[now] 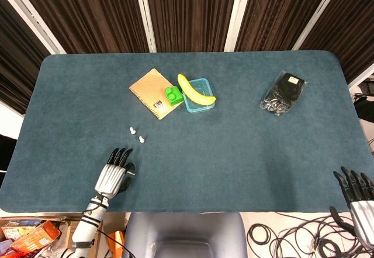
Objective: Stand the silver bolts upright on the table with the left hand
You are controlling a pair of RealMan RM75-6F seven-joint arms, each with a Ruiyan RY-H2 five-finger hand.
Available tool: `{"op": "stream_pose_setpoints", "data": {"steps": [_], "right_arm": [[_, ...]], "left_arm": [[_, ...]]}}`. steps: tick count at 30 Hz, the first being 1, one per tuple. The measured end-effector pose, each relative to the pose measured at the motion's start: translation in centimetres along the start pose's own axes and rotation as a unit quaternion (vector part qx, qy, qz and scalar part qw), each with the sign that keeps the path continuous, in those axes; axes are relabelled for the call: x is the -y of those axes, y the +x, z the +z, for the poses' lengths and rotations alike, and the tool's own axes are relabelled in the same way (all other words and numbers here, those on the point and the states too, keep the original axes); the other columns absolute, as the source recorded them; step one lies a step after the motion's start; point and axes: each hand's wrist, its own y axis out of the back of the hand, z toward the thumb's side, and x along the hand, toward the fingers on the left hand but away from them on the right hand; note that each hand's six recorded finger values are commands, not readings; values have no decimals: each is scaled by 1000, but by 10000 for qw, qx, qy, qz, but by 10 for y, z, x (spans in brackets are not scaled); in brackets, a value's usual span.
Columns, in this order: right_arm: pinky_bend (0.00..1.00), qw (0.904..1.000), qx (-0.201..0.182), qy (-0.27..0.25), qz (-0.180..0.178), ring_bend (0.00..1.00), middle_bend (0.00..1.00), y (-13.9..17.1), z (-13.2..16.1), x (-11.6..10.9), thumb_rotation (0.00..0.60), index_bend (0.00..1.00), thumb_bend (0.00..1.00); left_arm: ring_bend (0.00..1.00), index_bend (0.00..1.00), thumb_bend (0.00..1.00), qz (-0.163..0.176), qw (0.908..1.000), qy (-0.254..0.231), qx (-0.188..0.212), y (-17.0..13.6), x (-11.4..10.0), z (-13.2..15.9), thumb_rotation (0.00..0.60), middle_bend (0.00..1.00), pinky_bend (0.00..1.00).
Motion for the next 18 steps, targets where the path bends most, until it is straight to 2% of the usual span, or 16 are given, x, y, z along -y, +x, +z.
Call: {"op": "stream_pose_setpoints", "data": {"steps": [18], "right_arm": [[36, 10000, 20, -28, -12, 0, 0, 0, -2, -1, 600, 0, 290]], "left_arm": [[0, 525, 372, -40, 9999, 133, 4, 6, 5, 2, 600, 67, 0]]}}
